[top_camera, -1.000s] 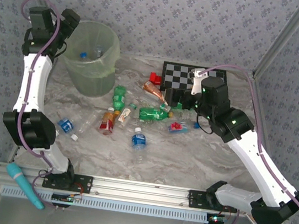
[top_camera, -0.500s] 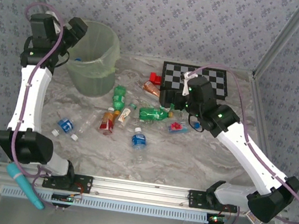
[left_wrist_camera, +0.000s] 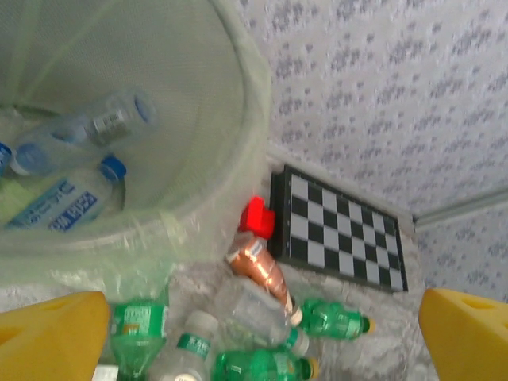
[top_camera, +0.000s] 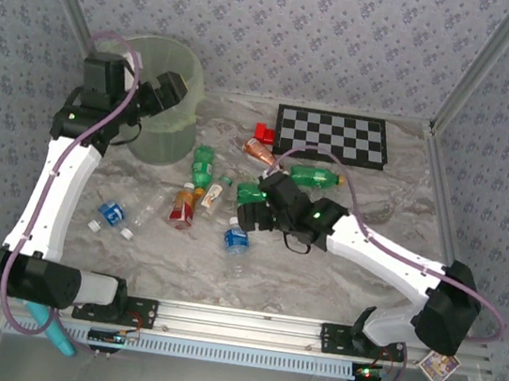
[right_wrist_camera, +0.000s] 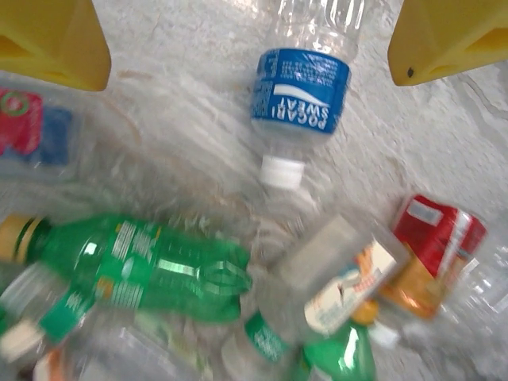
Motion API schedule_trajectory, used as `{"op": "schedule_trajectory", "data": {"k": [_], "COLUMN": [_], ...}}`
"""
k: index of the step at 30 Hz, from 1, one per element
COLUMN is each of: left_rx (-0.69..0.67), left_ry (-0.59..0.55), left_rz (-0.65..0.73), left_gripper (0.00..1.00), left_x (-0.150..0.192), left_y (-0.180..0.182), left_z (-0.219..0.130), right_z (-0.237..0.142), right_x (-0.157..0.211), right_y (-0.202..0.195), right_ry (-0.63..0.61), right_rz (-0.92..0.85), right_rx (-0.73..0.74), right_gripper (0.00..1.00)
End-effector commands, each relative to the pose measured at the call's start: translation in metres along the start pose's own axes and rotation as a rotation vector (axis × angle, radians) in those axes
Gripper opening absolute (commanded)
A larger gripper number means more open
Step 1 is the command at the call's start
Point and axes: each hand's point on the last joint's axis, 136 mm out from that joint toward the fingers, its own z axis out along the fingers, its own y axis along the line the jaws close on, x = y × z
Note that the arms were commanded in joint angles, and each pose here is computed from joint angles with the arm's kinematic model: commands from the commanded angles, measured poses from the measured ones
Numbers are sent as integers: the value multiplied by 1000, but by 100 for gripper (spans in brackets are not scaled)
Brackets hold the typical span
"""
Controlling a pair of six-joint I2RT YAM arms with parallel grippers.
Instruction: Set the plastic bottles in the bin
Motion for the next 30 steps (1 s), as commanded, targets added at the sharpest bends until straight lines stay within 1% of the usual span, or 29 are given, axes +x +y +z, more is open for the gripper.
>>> {"op": "schedule_trajectory", "data": {"k": [1,8,14,17,19,27,28,30], "left_rx": [4,17,24,30,15,23,23,39], "left_ry": [9,74,96,104,127,127,129,105], "left_rz": [46,37,47,51,45,35,33,32], "left_gripper": [100,100,100,100,100,100,100,100], "left_x": [13,43,52,52,58,60,62,58], "left_y": [0,7,9,8,12,12,13,11], "left_z": [-17,-18,-20,-18,-19,-18,-18,-19], "right_z": [17,52,70,78,81,91,91,91], "right_x": [18,61,86,98,105,124,122,119], "right_y": [8,31,40,41,42,40,40,42], "right_ry": [38,154,208,244,259,308,302,295], "right_rz": [55,70,36,33,22,14,11,5], "right_rx": [-11,-15,17,31,39,70,70,64], "right_gripper": [90,87,85,80,80,75,74,67]}}
